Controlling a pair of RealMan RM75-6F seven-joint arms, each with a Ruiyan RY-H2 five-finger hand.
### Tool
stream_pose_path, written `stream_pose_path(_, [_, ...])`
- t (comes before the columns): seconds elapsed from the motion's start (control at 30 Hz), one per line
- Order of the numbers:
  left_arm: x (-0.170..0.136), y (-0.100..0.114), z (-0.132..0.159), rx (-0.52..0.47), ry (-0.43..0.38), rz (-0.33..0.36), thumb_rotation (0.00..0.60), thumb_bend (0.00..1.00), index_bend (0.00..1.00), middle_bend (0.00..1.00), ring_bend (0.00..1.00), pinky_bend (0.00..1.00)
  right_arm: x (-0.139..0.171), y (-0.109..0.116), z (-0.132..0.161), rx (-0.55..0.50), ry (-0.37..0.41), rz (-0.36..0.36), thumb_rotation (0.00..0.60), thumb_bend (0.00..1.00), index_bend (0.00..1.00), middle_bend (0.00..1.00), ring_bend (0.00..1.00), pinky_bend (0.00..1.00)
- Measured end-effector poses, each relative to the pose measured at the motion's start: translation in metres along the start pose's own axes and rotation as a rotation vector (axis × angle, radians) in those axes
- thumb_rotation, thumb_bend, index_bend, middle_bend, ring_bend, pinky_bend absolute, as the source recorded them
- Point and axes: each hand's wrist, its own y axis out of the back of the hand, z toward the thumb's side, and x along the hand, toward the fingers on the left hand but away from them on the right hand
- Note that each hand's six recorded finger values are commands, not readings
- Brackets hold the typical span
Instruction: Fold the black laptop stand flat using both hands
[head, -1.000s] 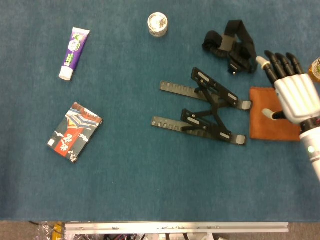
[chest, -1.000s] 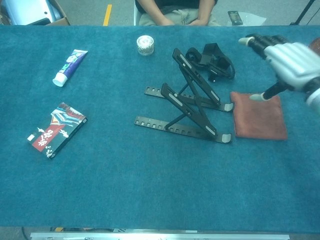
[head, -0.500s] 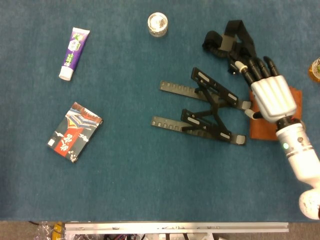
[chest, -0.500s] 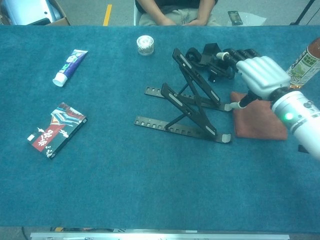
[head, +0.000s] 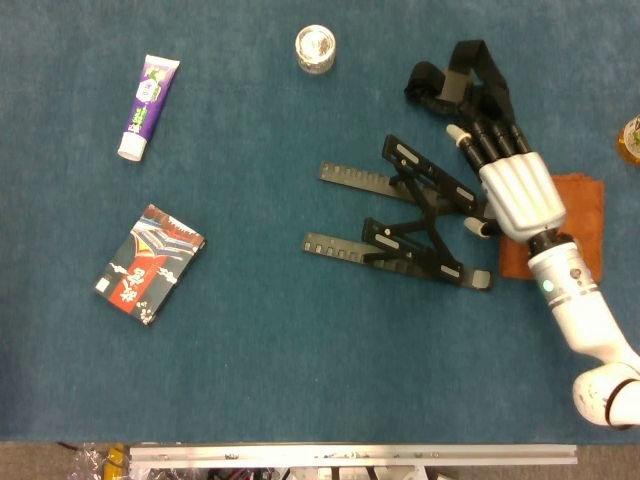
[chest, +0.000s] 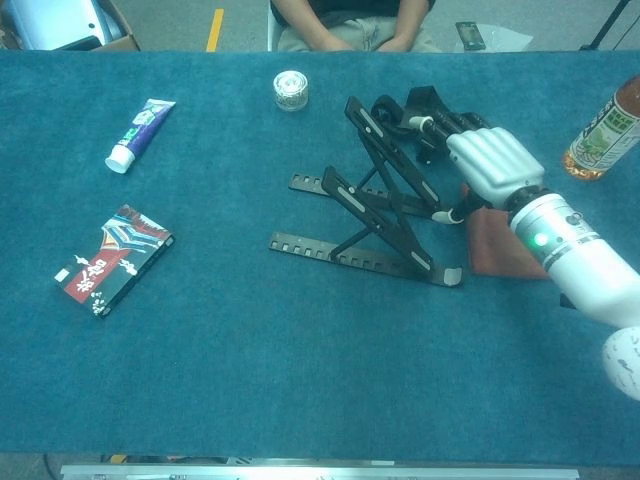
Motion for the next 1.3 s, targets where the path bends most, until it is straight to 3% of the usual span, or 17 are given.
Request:
stream_pose_path(0.13, [0.0, 0.001, 0.0, 0.003, 0.0, 0.003, 0.6, 0.13, 0.0, 0.0, 0.0, 0.0, -0.004, -0.003, 0.003, -0.064, 0.005, -0.007, 0.548, 0.0, 0.0, 0.0, 0.0, 0.0])
stream_pose_path(0.37, [-0.001, 0.001, -0.002, 0.001, 0.006, 0.003, 0.6, 0.13, 0.0, 0.0, 0.0, 0.0, -0.01, -0.011, -0.001, -0.165, 0.005, -0.02, 0.546, 0.0, 0.0, 0.0, 0.0, 0.0])
stream_pose_path(0.73, [-0.001, 0.0, -0.004, 0.005, 0.009, 0.001, 0.6, 0.13, 0.0, 0.0, 0.0, 0.0, -0.024, -0.02, -0.006, -0.18, 0.019, -0.025, 0.549, 0.0, 0.0, 0.0, 0.0, 0.0])
stream_pose_path(1.3, [-0.005, 0.004, -0.01, 0.014, 0.037, 0.01, 0.6, 0.13, 0.0, 0.0, 0.0, 0.0, -0.097, 0.001, 0.015, -0.103, 0.042, -0.068, 0.566, 0.0, 0.0, 0.0, 0.0, 0.0])
